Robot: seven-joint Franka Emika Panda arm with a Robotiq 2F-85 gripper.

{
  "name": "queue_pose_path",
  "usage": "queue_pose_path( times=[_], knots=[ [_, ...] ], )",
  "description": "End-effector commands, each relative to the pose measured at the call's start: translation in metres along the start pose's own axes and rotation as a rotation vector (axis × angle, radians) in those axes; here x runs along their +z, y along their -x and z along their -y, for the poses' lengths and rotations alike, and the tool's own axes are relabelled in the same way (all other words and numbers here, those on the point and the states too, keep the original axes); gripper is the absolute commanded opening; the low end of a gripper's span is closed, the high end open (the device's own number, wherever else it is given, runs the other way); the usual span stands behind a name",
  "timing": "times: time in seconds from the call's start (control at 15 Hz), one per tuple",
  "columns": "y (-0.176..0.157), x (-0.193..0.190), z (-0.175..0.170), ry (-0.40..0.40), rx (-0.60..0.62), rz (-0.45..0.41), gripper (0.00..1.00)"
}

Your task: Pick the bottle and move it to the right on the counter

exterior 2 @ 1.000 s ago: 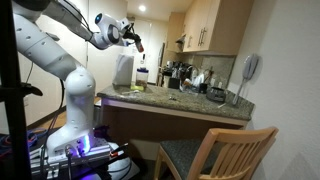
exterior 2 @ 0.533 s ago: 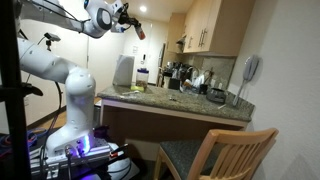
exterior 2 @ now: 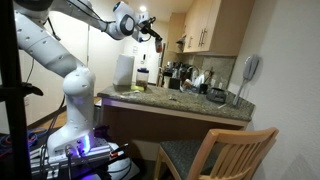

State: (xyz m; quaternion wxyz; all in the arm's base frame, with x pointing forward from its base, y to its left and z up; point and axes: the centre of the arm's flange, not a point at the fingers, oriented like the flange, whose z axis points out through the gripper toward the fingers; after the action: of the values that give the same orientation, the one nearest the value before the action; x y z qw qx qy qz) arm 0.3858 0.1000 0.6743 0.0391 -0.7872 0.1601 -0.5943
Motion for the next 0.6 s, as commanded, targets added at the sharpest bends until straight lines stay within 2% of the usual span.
queue_pose_path(
  times=[0.0, 0.07, 0.13, 0.33, 0.4, 0.47, 0.53],
  knots=[
    [0.001, 0.098, -0.007, 0.105, 0.066, 0.166, 0.12],
    [0.005, 0.047, -0.016, 0.055, 0.046, 0.096, 0.12],
    [0.008, 0.063, -0.022, 0.067, 0.050, 0.120, 0.37],
    [0.006, 0.059, -0.019, 0.055, 0.046, 0.109, 0.37],
    [0.023, 0.066, -0.030, 0.080, 0.034, 0.129, 0.12],
    [0.034, 0.078, -0.038, 0.112, 0.044, 0.174, 0.12],
    [0.057, 0.099, -0.054, 0.177, 0.058, 0.226, 0.12]
  ],
)
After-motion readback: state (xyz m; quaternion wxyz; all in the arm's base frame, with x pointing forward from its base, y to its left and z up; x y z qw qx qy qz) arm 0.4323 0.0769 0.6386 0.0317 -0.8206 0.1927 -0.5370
